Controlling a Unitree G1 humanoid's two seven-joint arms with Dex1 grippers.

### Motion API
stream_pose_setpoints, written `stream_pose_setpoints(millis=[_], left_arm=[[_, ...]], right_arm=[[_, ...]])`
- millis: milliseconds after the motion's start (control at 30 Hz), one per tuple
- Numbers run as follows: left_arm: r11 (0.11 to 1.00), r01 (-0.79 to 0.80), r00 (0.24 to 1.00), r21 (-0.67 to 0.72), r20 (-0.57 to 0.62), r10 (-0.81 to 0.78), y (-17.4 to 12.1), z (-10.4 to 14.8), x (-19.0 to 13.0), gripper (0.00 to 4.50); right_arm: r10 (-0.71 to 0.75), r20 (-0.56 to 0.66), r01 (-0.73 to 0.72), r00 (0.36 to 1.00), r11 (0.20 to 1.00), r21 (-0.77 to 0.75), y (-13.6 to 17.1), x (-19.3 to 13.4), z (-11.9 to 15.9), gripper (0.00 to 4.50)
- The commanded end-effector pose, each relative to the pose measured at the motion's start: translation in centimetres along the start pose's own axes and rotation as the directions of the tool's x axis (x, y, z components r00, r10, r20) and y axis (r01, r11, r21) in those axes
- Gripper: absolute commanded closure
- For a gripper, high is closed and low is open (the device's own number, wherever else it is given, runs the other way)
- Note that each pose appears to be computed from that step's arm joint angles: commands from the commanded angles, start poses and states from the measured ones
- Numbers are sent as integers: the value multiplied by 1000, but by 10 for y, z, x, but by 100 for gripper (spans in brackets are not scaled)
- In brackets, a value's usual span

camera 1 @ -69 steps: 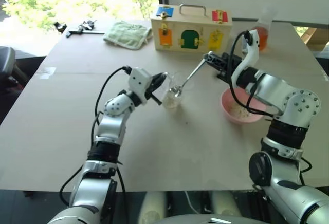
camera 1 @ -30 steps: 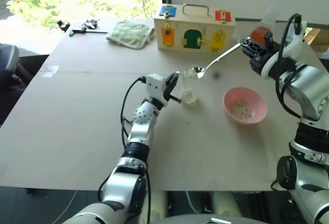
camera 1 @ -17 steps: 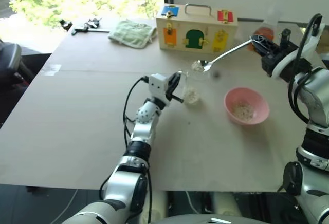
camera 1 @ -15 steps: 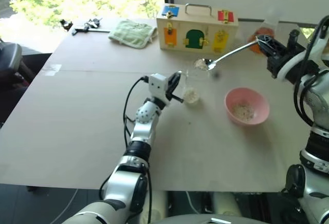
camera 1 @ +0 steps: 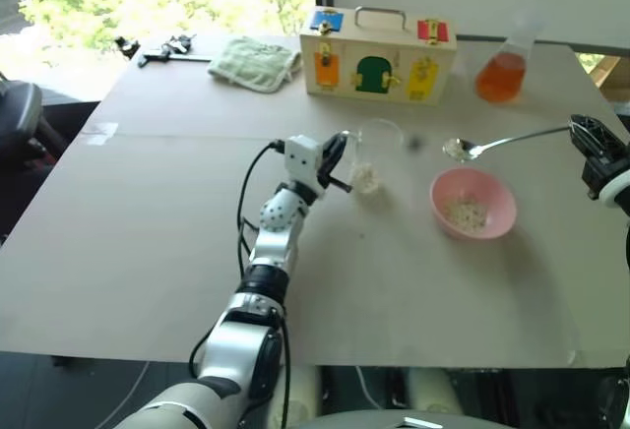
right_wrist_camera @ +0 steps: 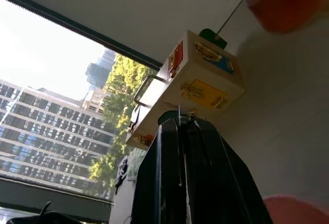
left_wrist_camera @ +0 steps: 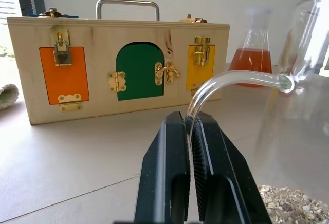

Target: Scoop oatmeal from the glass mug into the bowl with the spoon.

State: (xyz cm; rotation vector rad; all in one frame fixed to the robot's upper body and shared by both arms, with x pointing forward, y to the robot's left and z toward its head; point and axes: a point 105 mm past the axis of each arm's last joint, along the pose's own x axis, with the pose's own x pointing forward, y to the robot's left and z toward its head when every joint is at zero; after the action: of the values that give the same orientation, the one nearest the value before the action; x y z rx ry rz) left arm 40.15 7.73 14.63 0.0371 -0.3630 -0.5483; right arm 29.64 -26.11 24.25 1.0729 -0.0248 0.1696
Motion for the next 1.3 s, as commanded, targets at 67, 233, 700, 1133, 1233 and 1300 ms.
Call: stream_pose_setpoints(millis=[67, 233, 700, 1133, 1233, 1300], left_arm=[[999, 25, 998, 21, 64, -26, -3, 17, 9, 445], [999, 31, 998, 15, 63, -32, -4, 16, 11, 445], [999, 42, 997, 7, 60, -43, -7, 14, 12, 445], [999, 40, 997, -3, 65, -40, -11, 13, 12, 445], [999, 37, 997, -3, 67, -37, -11, 13, 13, 445], [999, 35, 997, -2, 68, -35, -11, 13, 13, 445]], right_arm=[[20, 21, -19, 1000, 999, -34, -4, -19, 9, 450], [-12, -10, 10, 1000, 993, -120, -12, -27, 7, 450], [-67, -224, -100, 972, 748, -657, 9, -14, -17, 450], [-116, -378, -328, 918, 310, -892, 41, -1, -21, 450], [-132, -409, -371, 903, 239, -897, 40, 1, -27, 450], [-109, -417, -379, 902, 258, -889, 43, 3, -28, 450]])
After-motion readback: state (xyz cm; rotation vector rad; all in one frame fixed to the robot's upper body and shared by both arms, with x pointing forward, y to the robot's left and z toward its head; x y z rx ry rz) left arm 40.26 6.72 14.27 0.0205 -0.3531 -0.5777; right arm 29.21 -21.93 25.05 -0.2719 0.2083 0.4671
